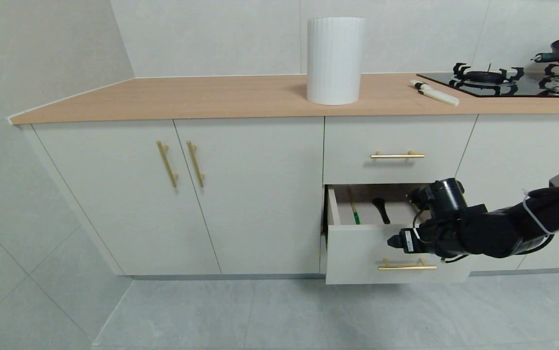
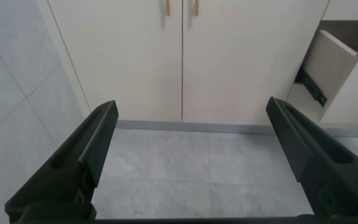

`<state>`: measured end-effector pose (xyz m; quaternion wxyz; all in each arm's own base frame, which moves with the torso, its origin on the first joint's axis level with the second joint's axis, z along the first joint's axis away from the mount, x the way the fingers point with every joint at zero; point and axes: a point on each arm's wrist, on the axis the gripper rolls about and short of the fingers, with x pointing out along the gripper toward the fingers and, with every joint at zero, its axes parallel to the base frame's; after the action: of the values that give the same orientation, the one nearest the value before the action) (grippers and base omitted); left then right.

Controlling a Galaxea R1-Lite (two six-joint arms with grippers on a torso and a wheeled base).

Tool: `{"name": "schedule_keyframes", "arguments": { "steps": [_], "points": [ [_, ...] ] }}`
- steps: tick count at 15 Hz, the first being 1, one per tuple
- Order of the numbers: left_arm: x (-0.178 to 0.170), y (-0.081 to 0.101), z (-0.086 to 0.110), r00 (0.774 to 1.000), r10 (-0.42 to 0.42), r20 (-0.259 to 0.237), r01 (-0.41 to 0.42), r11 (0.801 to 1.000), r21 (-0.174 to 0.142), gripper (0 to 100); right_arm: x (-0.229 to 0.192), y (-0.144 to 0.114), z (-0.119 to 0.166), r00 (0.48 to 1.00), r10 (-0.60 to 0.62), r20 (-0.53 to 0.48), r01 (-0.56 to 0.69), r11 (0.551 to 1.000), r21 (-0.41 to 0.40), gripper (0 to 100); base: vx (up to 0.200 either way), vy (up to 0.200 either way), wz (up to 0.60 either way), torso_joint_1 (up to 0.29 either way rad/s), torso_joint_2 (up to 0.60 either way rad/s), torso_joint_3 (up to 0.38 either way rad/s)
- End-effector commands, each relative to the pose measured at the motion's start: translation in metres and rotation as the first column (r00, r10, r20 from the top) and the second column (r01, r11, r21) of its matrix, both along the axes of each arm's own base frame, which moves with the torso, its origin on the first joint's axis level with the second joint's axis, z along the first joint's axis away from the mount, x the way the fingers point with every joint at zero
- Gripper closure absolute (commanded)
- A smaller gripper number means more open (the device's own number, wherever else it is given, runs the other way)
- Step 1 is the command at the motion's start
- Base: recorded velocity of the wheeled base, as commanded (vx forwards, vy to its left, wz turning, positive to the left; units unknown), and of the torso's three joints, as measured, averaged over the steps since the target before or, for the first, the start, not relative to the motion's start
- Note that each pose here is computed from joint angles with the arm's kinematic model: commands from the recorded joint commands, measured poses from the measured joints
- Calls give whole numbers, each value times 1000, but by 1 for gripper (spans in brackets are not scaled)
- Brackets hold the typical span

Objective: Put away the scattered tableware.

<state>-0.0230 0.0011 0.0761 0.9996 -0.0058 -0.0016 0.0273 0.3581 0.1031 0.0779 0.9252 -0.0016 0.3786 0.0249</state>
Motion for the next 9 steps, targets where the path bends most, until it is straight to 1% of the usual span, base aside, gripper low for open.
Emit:
{"name": "schedule_keyframes", "arguments": {
  "steps": [1,3,5,9],
  "points": [
    [0,0,0,1000,1,0,-1,1000,-1,0,19,-4,-7,1000,-11,9,11,1000,-10,0,0,0,0,0,0,0],
    [0,0,0,1000,1,0,-1,1000,-1,0,40,-9,-7,999,-7,44,9,999,-32,0,0,0,0,0,0,0],
    [0,0,0,1000,1,0,-1,1000,-1,0,56,-11,-5,997,-9,80,12,999,-37,0,0,0,0,0,0,0],
    [0,0,0,1000,1,0,-1,1000,-1,0,80,-6,-6,992,-2,130,7,999,-38,0,0,0,0,0,0,0]
  ]
}}
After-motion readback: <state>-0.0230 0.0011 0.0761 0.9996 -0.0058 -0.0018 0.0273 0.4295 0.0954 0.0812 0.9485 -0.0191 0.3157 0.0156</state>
